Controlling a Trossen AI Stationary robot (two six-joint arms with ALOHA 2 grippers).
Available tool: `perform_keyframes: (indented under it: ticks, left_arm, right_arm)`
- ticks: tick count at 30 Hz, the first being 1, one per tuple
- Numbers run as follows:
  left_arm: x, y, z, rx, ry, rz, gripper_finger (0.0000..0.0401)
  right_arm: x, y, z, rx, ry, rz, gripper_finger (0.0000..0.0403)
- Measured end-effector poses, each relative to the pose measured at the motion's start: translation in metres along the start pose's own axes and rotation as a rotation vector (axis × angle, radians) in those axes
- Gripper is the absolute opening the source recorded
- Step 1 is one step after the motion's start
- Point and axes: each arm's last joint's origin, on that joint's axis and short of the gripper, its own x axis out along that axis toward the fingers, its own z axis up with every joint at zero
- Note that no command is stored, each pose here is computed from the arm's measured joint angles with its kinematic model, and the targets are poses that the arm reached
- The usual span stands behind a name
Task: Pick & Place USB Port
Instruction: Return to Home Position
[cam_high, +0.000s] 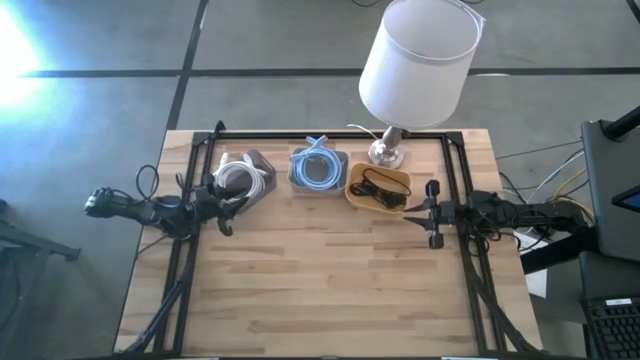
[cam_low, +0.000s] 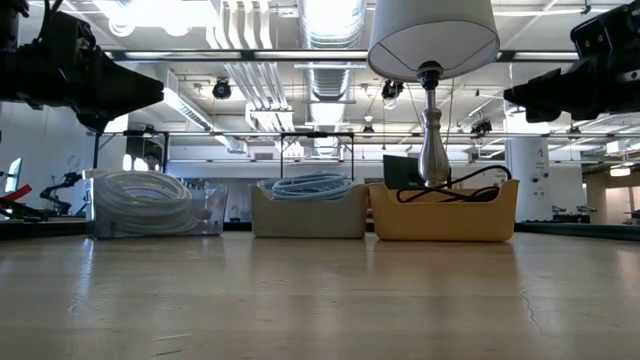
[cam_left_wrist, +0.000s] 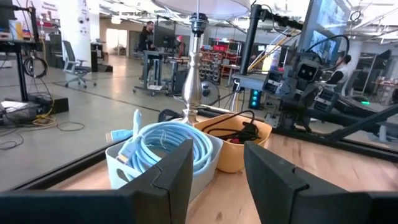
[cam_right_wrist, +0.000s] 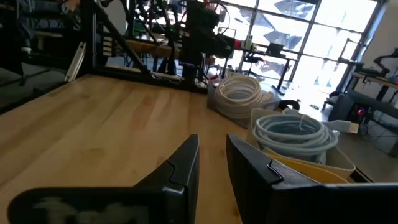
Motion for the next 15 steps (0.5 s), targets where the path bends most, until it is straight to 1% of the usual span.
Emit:
perform_keyframes:
  ticks: [8, 15]
  left_arm:
    - [0.0000, 0.0000, -0.0006, -0.011, 0.005, 0.000, 0.0147]
    - [0.0000, 0.0000, -0.0007, -0.011, 0.007, 0.000, 0.0147]
  right_arm:
    - [0.0000, 0.0000, -0.0001, 0.000, 0.001, 0.000, 0.0068]
    - [0.0000, 0.0000, 0.0000, -0.009, 0.000, 0.000, 0.0078]
